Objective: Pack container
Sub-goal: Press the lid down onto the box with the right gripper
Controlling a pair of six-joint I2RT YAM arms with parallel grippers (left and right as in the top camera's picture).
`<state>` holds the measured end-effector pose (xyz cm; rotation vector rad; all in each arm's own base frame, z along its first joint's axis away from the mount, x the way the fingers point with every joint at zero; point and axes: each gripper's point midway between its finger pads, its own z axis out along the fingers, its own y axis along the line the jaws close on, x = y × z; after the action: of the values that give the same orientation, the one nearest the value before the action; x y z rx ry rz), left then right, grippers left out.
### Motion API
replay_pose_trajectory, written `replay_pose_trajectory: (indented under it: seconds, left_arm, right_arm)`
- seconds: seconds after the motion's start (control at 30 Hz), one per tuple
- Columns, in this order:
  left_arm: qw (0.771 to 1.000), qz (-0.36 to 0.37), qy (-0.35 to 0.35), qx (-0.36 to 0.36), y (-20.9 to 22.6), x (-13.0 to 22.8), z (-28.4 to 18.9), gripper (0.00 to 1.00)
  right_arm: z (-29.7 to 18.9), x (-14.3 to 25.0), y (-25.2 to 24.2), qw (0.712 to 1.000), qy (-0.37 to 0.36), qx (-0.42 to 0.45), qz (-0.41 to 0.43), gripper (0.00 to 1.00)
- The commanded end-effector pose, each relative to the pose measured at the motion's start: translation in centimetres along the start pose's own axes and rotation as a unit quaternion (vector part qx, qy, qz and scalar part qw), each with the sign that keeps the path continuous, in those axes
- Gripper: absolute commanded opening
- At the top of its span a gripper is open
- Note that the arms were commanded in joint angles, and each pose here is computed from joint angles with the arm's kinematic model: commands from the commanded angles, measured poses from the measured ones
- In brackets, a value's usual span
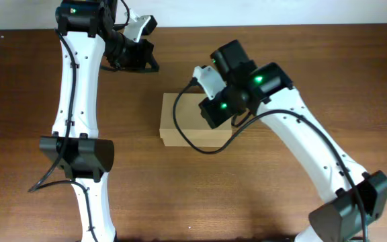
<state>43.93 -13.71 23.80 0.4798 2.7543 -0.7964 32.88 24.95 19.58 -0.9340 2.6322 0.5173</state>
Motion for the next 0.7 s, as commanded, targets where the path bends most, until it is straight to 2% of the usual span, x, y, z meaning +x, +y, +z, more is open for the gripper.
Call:
replay_pose_trajectory:
  seconds: [0.0,0.37,0.67]
  left_arm:
    - [0.999,0.003,-0.021,-0.026,-0.3,-0.1,-2.0,0.03]
    - [0.995,-0.019,-0.012,-0.098,2.2,0.3,-2.3,0.02]
    - [0.995,-0.02,-0.011,-0.101,2.3,0.3,-2.3,0.02]
  right_arm:
    - [1.8,0.0,-0.9,0.999,0.02,0.032,-0.002,0.04]
    - [6.6,0.5,-2.5,0.997,0.061,0.037,0.008,0.04]
    - [10.4,2.3,-3.5,0.993,0.112,0.033,0.02,0.04]
